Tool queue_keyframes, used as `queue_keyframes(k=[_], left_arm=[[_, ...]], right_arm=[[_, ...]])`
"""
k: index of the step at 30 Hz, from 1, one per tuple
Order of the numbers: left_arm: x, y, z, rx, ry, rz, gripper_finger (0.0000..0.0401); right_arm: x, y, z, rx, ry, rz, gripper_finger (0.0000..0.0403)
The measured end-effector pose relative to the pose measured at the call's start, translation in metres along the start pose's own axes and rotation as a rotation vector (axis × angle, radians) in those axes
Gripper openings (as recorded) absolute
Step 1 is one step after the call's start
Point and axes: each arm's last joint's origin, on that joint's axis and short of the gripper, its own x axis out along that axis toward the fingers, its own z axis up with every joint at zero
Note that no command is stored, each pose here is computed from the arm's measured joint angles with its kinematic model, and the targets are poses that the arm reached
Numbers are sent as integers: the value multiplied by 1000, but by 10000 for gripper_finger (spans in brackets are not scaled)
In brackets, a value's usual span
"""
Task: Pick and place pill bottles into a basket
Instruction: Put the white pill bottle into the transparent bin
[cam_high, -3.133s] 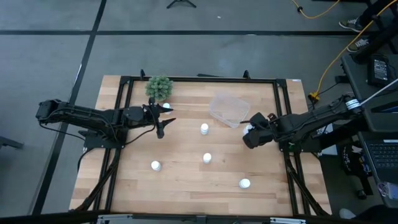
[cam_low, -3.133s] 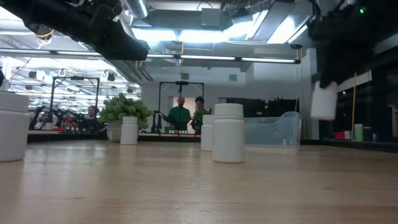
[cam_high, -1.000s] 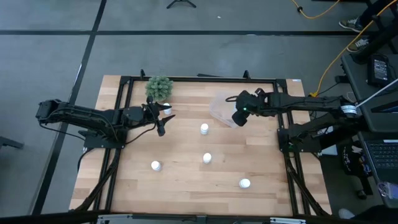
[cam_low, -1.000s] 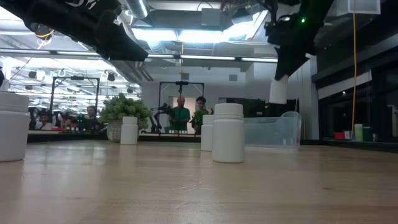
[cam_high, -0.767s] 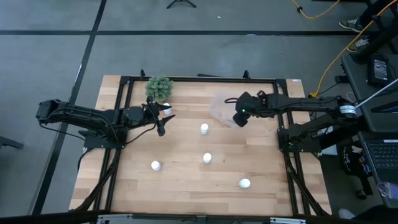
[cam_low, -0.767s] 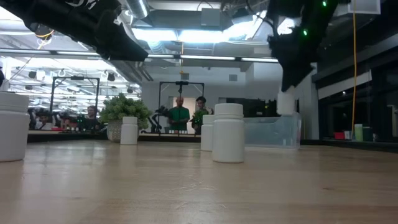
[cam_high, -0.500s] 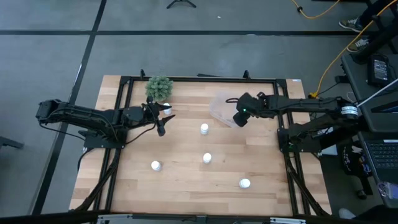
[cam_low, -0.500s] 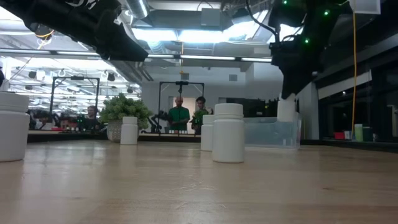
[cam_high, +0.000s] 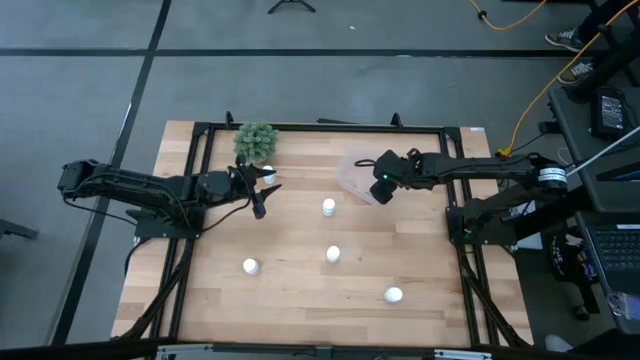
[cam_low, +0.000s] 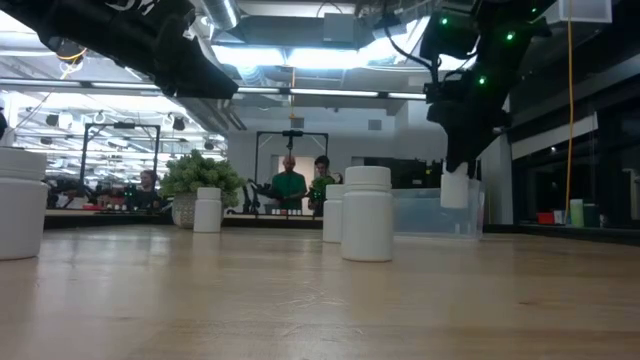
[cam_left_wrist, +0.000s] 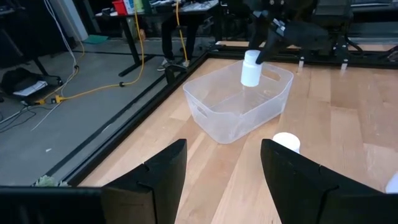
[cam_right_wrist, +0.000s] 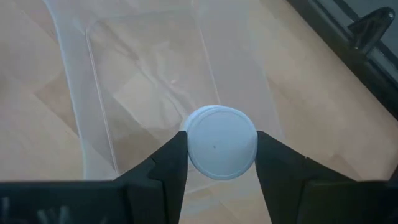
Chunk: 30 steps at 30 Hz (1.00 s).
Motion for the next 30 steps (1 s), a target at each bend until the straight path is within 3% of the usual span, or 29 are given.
queue_keyframes(k=[30], left_arm=[[0, 0, 0, -12, 1, 1, 200]], right_arm=[[19, -1, -15, 40, -2, 11, 161]])
